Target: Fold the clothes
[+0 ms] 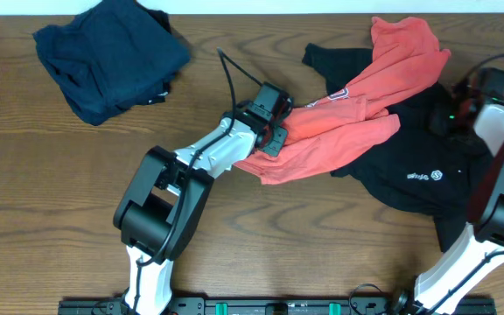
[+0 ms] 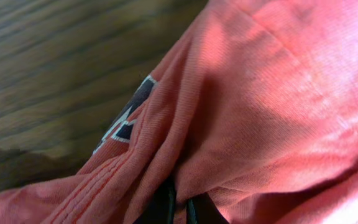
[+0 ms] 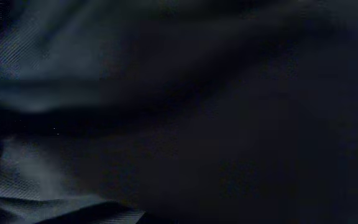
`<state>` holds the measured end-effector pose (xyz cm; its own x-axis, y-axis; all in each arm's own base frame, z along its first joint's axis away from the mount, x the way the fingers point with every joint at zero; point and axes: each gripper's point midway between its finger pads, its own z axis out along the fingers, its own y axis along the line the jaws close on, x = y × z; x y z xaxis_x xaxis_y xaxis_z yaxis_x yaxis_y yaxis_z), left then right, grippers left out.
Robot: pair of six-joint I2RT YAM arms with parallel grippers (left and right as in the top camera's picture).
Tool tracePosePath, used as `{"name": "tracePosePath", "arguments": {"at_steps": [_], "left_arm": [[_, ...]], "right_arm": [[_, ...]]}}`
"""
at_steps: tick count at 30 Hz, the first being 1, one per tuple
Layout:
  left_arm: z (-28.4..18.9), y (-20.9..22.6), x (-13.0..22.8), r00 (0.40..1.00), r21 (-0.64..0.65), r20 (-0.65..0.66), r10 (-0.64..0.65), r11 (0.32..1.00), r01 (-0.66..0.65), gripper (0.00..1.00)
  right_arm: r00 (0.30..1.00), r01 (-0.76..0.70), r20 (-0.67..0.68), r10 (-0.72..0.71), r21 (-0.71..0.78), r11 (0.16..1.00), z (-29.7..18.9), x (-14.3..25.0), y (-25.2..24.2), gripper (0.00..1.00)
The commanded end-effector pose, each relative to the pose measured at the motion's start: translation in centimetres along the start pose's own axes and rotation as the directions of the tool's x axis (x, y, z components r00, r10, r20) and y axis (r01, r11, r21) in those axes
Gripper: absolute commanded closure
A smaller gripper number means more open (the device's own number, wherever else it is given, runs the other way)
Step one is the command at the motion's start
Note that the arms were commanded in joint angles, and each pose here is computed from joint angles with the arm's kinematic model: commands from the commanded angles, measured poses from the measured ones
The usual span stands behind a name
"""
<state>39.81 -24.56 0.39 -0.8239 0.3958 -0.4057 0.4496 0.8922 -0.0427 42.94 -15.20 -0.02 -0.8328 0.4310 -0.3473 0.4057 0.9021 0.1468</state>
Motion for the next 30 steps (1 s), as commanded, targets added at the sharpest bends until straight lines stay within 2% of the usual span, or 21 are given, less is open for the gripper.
{"name": "tracePosePath", "arguments": {"at_steps": [1, 11, 16, 20, 23, 27, 30], "left_arm": [[2.6, 2.3, 2.9, 0.994, -0.079, -0.092, -0.060, 0.995, 0.053, 0.94], [3.4, 2.8, 3.6, 0.991, -0.087, -0.112, -0.079, 0.994, 0.070, 0.94], [3.4, 3.0, 3.4, 0.990, -0.088, -0.103, -0.098, 0.992, 0.089, 0.94], [3.4, 3.0, 3.3, 0.990, -0.088, -0.100, -0.098, 0.992, 0.090, 0.94], [3.4, 3.0, 3.3, 0.990, -0.088, -0.100, -0.098, 0.992, 0.090, 0.94], [3.4, 3.0, 3.3, 0.990, -0.088, -0.100, -0.098, 0.992, 0.090, 0.94], [3.4, 3.0, 3.3, 0.990, -0.088, -0.100, -0.101, 0.992, 0.093, 0.94]], "right_arm": [[0.998, -0.067, 0.001, 0.067, 0.097, 0.993, 1.0, 0.3, -5.2, 0.99], [0.963, -0.260, 0.117, 0.242, 0.164, 0.952, -1.4, -1.5, -14.7, 0.99], [0.929, -0.367, 0.136, 0.345, 0.198, 0.909, -5.1, -2.2, -20.1, 0.99], [0.915, -0.399, 0.159, 0.372, 0.207, 0.893, -8.1, -3.8, -21.9, 0.99], [0.913, -0.395, 0.177, 0.367, 0.167, 0.903, -10.3, -5.9, -21.3, 0.99], [0.924, -0.339, 0.175, 0.339, -0.029, 0.940, -12.1, -8.9, -16.6, 0.98], [0.946, -0.284, 0.115, 0.304, -0.158, 0.946, -12.5, -9.4, -11.6, 0.82]]}}
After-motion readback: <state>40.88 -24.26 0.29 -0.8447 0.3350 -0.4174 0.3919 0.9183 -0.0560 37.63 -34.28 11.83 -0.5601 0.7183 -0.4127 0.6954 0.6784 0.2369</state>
